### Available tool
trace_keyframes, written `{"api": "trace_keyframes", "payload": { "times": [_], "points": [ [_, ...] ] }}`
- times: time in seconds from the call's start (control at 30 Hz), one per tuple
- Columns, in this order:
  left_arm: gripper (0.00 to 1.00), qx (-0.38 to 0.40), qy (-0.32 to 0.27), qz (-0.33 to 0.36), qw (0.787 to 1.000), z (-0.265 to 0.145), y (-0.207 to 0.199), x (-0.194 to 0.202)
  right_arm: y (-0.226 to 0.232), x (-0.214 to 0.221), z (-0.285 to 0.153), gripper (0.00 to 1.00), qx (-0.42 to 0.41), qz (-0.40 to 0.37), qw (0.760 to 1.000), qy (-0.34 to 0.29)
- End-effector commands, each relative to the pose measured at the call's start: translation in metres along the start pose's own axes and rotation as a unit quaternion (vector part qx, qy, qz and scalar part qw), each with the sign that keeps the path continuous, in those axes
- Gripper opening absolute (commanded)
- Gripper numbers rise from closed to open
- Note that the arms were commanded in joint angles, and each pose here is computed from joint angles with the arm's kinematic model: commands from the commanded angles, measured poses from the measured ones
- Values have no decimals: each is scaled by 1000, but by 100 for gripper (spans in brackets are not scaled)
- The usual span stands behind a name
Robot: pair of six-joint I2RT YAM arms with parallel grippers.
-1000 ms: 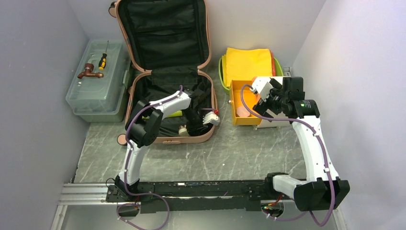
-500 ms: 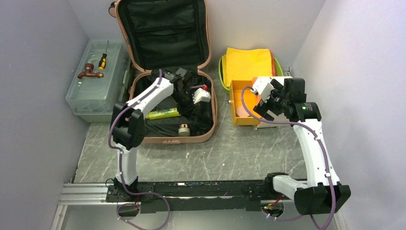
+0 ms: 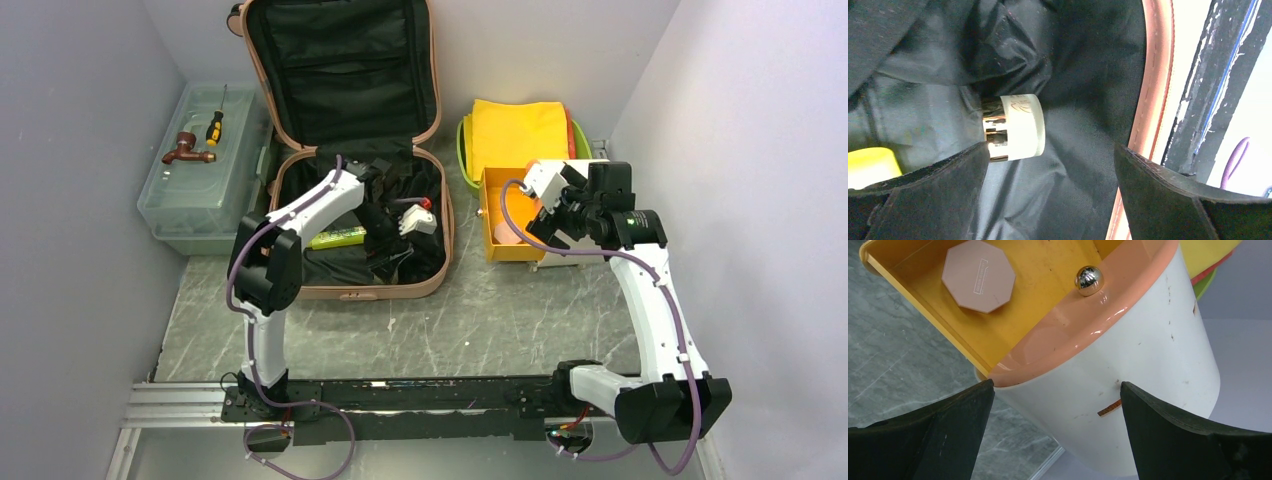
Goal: Open, take out, and arrange the luggage
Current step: Pick up the personal item from the luggage.
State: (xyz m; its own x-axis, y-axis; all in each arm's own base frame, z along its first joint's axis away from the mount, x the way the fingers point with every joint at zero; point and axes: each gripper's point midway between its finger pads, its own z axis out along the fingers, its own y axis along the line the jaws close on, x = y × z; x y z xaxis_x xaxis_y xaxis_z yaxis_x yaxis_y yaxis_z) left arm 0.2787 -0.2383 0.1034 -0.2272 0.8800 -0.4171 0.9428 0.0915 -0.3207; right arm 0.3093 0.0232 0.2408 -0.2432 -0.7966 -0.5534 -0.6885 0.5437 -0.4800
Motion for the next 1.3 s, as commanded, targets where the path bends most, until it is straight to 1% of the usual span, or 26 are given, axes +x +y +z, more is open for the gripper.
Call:
{"api": "trace_keyframes", "payload": {
  "times": [0.0,0.2,0.37,0.53,0.6,0.63,0.67,0.7,0.77,0.8,0.83,0.9,1.0,1.17,1.27],
  "points": [
    [100,24,11,5,1000,17,-5,13,-7,-7,0,100,12,-9,1000,-8],
    [99,-6,20,-3,1000,41,18,24,-7,-7,2,100,10,-10,1000,-7],
    [100,-4,24,-12,1000,53,27,26,-8,-8,4,100,10,-13,1000,-5],
    [99,-8,0,-15,1000,55,32,15,-8,-6,5,100,10,-15,1000,-2],
    [91,1,-10,-19,1000,57,31,9,-8,-6,5,100,10,-17,1000,-2],
    [82,5,-12,-23,1000,58,31,7,-8,-6,5,100,10,-18,1000,-2],
    [71,9,-10,-27,1000,59,31,7,-9,-7,5,100,11,-18,1000,-3],
    [54,13,-9,-29,999,59,32,6,-9,-7,5,100,12,-18,1000,-2],
    [28,13,-7,-30,999,58,32,5,-10,-5,6,100,12,-20,1000,1],
    [21,9,-9,-27,1000,55,32,4,-10,-5,5,100,13,-21,1000,3],
    [16,4,-11,-24,1000,51,33,2,-10,-5,5,100,13,-22,1000,4],
    [13,-10,-18,-19,1000,40,36,-3,-10,-4,5,100,15,-23,1000,4],
    [9,-40,-40,-21,998,13,45,-15,-11,-3,3,100,18,-24,1000,6],
    [9,-97,-90,-26,991,-41,63,-37,-10,-3,3,100,19,-23,1000,6],
    [9,-123,-112,-20,986,-65,67,-47,-11,-5,3,100,19,-24,1000,3]
  ]
}}
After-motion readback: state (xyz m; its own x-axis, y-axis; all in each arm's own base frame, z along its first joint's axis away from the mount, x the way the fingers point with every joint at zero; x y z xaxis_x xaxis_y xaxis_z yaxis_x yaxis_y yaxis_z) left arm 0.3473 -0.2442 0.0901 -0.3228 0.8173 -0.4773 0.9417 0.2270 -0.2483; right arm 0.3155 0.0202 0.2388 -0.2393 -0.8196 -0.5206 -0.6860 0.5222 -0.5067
